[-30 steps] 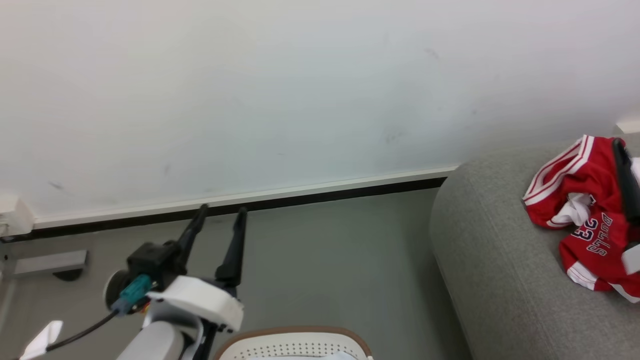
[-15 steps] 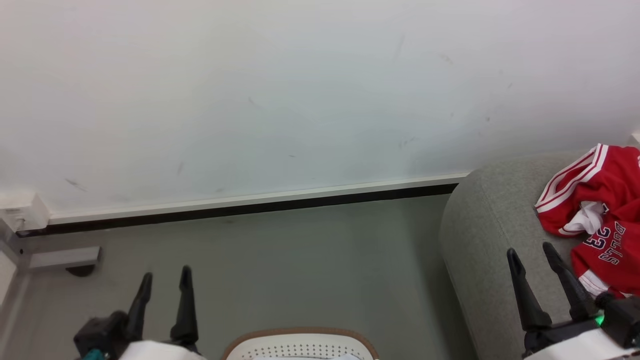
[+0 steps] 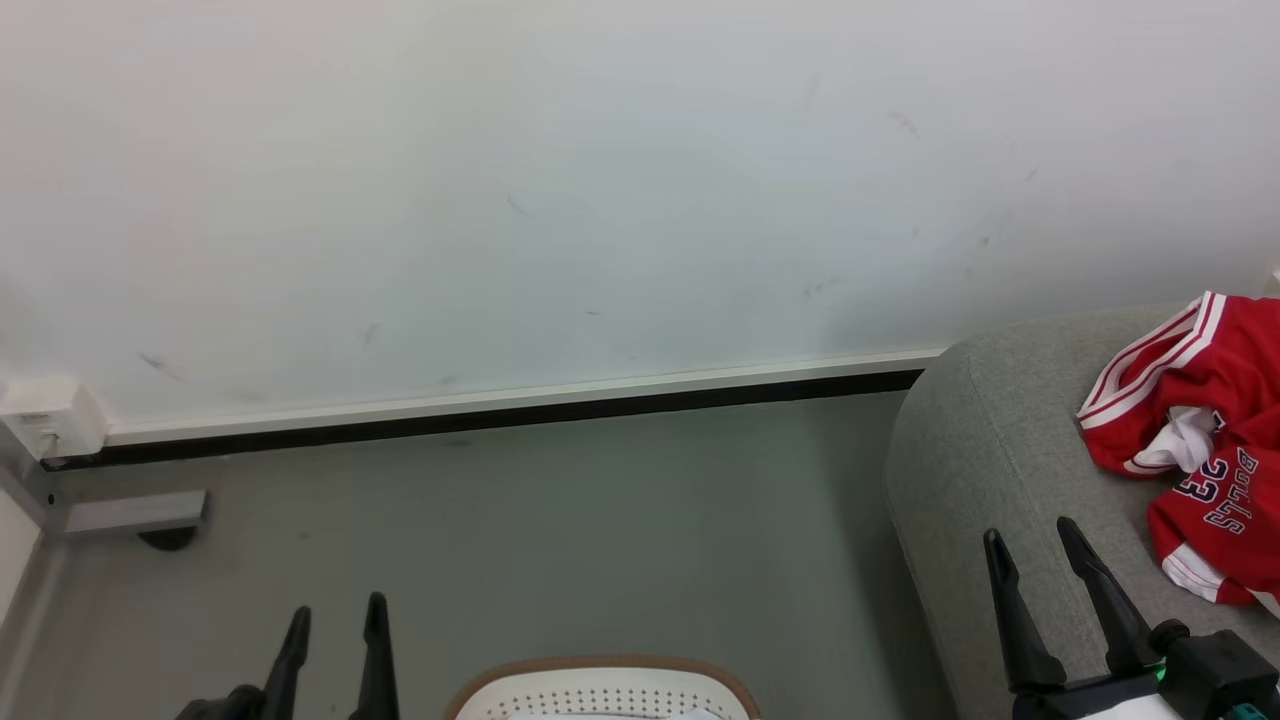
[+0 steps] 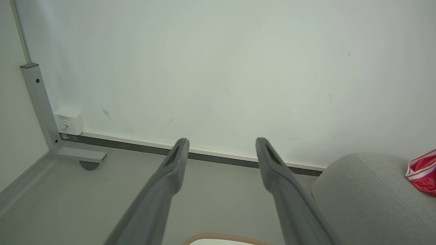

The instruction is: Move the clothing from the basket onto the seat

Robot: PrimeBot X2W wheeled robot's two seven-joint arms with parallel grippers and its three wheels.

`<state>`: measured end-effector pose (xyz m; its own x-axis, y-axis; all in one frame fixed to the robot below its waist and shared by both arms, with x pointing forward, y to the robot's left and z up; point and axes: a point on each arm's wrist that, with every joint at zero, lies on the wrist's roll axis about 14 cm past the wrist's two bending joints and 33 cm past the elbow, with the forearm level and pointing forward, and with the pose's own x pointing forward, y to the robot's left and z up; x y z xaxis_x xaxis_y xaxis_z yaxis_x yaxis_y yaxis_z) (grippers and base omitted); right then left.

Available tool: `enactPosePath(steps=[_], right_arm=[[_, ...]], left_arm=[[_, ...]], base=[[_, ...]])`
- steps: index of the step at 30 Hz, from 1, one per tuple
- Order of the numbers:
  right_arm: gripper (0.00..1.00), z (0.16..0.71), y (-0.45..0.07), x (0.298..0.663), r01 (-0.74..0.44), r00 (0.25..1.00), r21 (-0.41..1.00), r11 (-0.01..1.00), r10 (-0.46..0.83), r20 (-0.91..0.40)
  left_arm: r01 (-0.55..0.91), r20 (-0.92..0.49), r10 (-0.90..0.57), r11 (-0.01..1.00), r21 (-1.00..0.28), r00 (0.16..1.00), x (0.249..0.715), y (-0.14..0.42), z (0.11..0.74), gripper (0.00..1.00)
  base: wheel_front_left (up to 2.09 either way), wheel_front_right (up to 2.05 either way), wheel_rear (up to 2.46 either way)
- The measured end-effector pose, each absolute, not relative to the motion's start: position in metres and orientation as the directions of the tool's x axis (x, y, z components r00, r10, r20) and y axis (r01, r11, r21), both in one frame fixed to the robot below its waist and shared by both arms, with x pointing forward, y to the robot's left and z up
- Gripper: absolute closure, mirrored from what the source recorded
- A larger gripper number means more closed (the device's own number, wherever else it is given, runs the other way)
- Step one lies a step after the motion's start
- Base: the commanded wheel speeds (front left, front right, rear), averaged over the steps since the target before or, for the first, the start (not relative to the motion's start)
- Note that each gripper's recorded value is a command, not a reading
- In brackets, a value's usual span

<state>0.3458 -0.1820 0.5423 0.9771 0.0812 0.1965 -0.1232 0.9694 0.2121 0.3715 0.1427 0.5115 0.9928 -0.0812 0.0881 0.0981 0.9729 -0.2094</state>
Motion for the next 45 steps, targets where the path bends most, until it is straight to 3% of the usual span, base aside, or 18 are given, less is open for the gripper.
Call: enactPosePath(steps=[14, 15, 23, 45], right_arm=[[0.00, 0.540, -0.181, 0.344, -0.123, 0.978, 0.212, 0.970, 0.082, 0.189], [1.00, 0.540, -0.181, 0.344, -0.123, 0.978, 0.213, 0.969, 0.083, 0.189], [1.00, 0.517, -0.181, 0.340, -0.094, 0.992, 0.304, 0.948, 0.062, 0.113], [1.00, 0.508, -0.199, 0.348, -0.011, 0.999, 0.611, 0.792, -0.020, 0.044]], left_arm=[[0.106, 0.079, -0.092, 0.976, -0.191, 0.993, 0.375, 0.145, 0.506, 0.00], [0.110, 0.079, -0.096, 0.976, -0.189, 0.992, 0.375, 0.144, 0.506, 1.00], [0.066, -0.014, -0.073, 0.961, -0.269, 0.997, 0.369, 0.149, 0.482, 1.00], [-0.023, -0.067, -0.021, 0.806, -0.592, 0.998, 0.375, 0.163, 0.480, 1.00]], base=[[0.00, 0.00, 0.00], [0.00, 0.00, 0.00], [0.00, 0.00, 0.00], [0.00, 0.00, 0.00]])
